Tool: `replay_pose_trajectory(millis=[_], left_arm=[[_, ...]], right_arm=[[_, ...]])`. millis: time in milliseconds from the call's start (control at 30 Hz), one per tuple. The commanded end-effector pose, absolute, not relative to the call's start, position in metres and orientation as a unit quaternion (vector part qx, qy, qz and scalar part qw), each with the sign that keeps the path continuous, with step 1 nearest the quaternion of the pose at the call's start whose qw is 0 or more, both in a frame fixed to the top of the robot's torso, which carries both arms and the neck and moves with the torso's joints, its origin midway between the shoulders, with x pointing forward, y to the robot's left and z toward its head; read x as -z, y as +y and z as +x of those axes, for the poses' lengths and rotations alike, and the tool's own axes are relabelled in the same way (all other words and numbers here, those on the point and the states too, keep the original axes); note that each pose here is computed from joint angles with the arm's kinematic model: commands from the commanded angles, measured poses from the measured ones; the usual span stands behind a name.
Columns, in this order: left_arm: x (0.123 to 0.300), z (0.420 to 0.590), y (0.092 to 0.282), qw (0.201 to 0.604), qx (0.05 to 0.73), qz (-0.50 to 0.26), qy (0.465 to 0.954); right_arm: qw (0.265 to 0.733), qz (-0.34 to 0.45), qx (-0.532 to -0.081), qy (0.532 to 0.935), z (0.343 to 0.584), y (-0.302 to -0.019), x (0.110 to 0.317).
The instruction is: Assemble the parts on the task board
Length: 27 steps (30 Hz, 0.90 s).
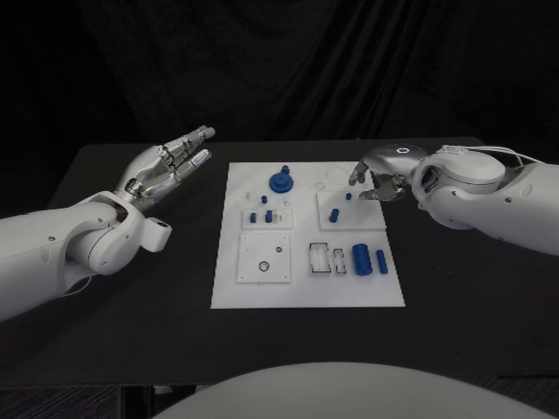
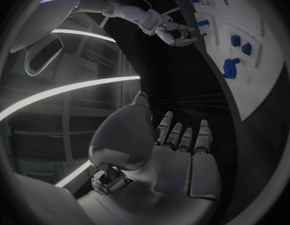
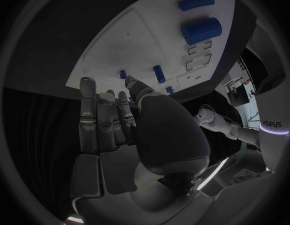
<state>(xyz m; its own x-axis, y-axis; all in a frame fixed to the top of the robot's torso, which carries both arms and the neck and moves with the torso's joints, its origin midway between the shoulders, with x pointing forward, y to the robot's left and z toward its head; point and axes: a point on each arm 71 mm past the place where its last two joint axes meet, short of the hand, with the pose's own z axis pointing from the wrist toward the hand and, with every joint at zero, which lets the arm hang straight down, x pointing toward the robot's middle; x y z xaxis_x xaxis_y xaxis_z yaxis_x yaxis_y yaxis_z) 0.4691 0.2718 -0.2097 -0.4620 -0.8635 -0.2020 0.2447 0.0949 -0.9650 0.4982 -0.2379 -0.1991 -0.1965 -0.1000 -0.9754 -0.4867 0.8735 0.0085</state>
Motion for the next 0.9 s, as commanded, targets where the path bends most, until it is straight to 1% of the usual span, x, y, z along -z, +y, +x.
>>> replay_pose_trajectory(millis=[33,433,900], left_arm=[[0.202,0.465,0.272,0.424,0.679,-0.282,0.529],[0.204,0.464,0.273,0.414,0.682,-0.288,0.53],[0.206,0.465,0.273,0.406,0.68,-0.291,0.537]], right_arm=[[0.61,-0.222,-0.16,0.743,0.499,-0.235,0.202],[0.619,-0.229,-0.167,0.732,0.506,-0.229,0.207],[0.6,-0.23,-0.159,0.749,0.507,-0.232,0.22]])
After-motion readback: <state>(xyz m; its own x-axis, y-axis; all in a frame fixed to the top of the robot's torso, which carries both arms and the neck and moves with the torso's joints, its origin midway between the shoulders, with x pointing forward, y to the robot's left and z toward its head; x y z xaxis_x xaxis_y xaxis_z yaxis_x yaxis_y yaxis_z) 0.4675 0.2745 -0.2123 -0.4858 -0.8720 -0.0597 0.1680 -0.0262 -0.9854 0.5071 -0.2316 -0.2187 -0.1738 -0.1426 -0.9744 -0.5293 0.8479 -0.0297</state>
